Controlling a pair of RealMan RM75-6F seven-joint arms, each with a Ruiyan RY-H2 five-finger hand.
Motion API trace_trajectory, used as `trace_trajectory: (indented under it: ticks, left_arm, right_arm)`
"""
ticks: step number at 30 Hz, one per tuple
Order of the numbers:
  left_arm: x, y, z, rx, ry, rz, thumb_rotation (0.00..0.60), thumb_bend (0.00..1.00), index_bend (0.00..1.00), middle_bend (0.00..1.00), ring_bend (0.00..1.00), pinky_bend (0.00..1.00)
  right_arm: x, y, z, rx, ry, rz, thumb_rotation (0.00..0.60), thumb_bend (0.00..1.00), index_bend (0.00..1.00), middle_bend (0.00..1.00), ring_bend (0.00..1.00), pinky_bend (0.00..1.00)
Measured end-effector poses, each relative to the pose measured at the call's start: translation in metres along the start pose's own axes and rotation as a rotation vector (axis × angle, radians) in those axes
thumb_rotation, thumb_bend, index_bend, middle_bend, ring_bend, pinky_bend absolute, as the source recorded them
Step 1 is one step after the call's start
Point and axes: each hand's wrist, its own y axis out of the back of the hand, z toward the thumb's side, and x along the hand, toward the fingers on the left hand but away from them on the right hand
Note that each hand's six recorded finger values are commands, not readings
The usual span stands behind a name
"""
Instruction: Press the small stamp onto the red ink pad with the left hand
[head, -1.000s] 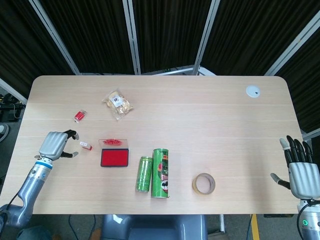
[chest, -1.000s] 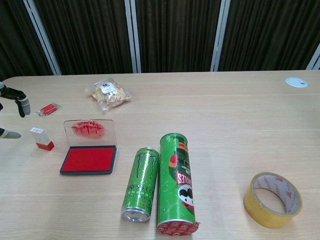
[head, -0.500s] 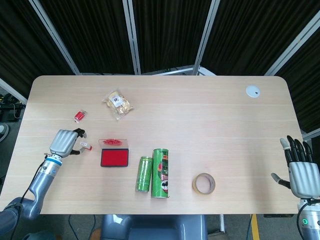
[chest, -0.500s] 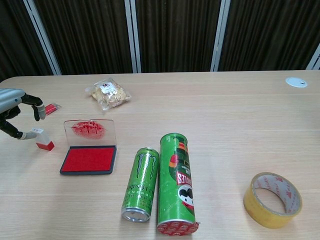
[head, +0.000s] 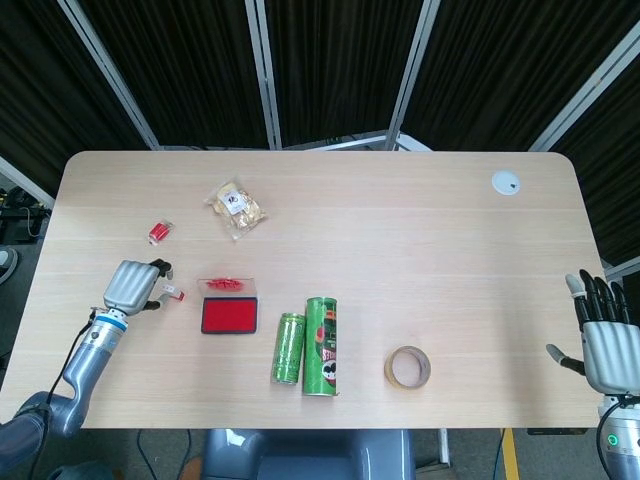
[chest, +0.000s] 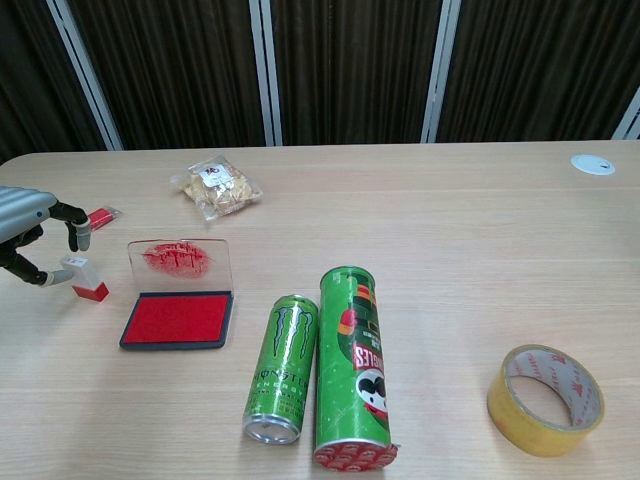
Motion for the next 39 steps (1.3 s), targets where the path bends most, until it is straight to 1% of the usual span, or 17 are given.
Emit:
trace_trajectory:
  ticks: [7, 13, 23, 29, 32, 39]
  left_arm:
    - [-0.001, 0.000, -0.003, 0.023, -0.017, 0.002, 0.600, 0.27, 0.45, 0.42, 0.91, 0.99]
    - [0.000, -0.005, -0.002, 0.031, -0.027, -0.005, 0.600, 0.28, 0.45, 0.42, 0.91, 0.99]
    - [0.001, -0.006, 0.001, 0.038, -0.033, 0.002, 0.600, 0.31, 0.45, 0.42, 0.91, 0.99]
    - [0.002, -0.007, 0.004, 0.037, -0.038, 0.001, 0.600, 0.35, 0.46, 0.44, 0.91, 0.99]
    - [0.003, -0.007, 0.004, 0.036, -0.039, 0.001, 0.600, 0.37, 0.47, 0.46, 0.91, 0.99]
    - [0.003, -0.010, 0.005, 0.025, -0.038, -0.008, 0.600, 0.38, 0.57, 0.54, 0.91, 0.98]
  right_arm:
    - [0.000, 0.000, 0.000, 0.001, -0.001, 0.001, 0.600, 0.00, 0.00, 0.00, 0.00, 0.00]
    - [-0.001, 0.000, -0.001, 0.001, -0.006, 0.005, 0.600, 0.00, 0.00, 0.00, 0.00, 0.00]
    - [-0.001, -0.001, -0.002, -0.004, -0.010, 0.009, 0.600, 0.00, 0.00, 0.00, 0.00, 0.00]
    - [-0.001, -0.001, -0.003, -0.005, -0.011, 0.013, 0.600, 0.00, 0.00, 0.00, 0.00, 0.00]
    - [-0.001, -0.001, -0.003, -0.005, -0.011, 0.014, 0.600, 0.00, 0.00, 0.00, 0.00, 0.00]
    - [-0.001, -0.002, -0.003, -0.007, -0.013, 0.015, 0.600, 0.00, 0.00, 0.00, 0.00, 0.00]
